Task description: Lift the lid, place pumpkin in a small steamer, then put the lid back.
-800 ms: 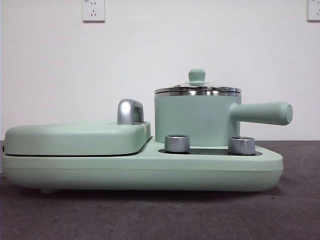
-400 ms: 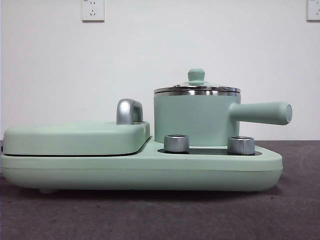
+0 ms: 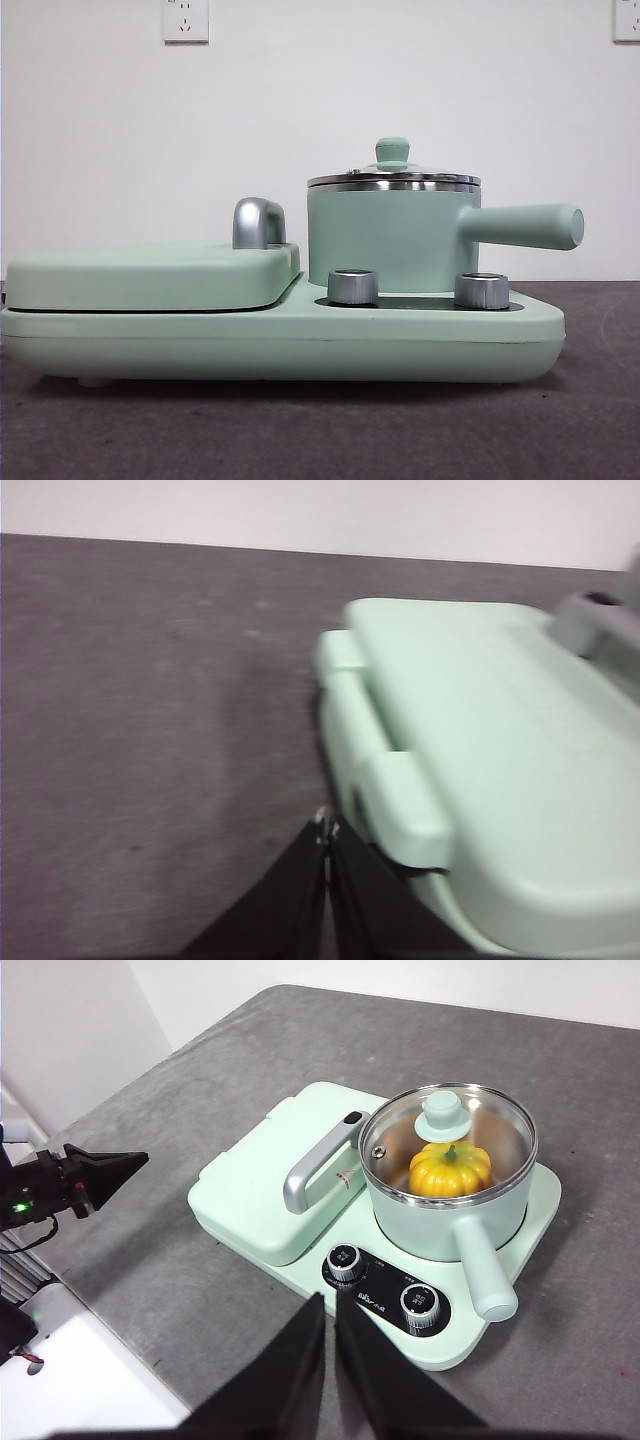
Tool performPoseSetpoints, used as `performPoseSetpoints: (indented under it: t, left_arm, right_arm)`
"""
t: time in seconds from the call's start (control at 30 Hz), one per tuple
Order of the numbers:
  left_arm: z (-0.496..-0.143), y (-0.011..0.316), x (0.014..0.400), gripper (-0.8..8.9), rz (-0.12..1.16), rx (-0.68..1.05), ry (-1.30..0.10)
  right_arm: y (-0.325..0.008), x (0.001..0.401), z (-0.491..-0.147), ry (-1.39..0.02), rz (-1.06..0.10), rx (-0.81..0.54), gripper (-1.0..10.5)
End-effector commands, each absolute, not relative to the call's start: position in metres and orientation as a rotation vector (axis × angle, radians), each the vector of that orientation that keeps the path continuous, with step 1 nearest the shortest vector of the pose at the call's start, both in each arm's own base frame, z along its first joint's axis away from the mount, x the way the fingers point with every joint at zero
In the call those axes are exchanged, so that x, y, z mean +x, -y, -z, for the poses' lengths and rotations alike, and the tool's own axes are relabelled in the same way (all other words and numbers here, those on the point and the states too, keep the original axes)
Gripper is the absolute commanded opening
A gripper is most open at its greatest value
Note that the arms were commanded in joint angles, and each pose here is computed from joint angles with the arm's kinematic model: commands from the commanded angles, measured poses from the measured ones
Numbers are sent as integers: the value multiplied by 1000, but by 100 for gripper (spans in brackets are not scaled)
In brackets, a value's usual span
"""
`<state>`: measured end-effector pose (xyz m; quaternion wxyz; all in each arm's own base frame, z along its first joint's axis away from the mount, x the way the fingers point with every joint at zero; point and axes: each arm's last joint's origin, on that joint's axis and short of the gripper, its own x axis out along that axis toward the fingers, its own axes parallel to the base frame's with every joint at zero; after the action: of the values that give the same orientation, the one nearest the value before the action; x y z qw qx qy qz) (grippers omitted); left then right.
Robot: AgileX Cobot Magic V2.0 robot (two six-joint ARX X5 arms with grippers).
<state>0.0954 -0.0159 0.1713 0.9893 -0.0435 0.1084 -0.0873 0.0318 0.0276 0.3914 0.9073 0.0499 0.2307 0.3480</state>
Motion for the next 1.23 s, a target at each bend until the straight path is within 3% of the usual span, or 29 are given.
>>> performPoseSetpoints:
  t: [0.03, 0.37, 0.63, 1.23]
  left_arm:
    - [-173, 14, 95, 6, 132, -99, -182]
    - [-150, 12, 99, 6, 103, -36, -186]
    - [-149, 9, 95, 6, 75, 34, -182]
    - [-150, 1, 96, 6, -19, 13, -177]
  right_arm:
    - [-28, 32, -395, -457, -730, 98, 14]
    - [-28, 32, -395, -457, -729, 98, 14]
    - [-28, 32, -395, -457, -730, 98, 14]
    - [-28, 32, -395, -457, -729, 98, 14]
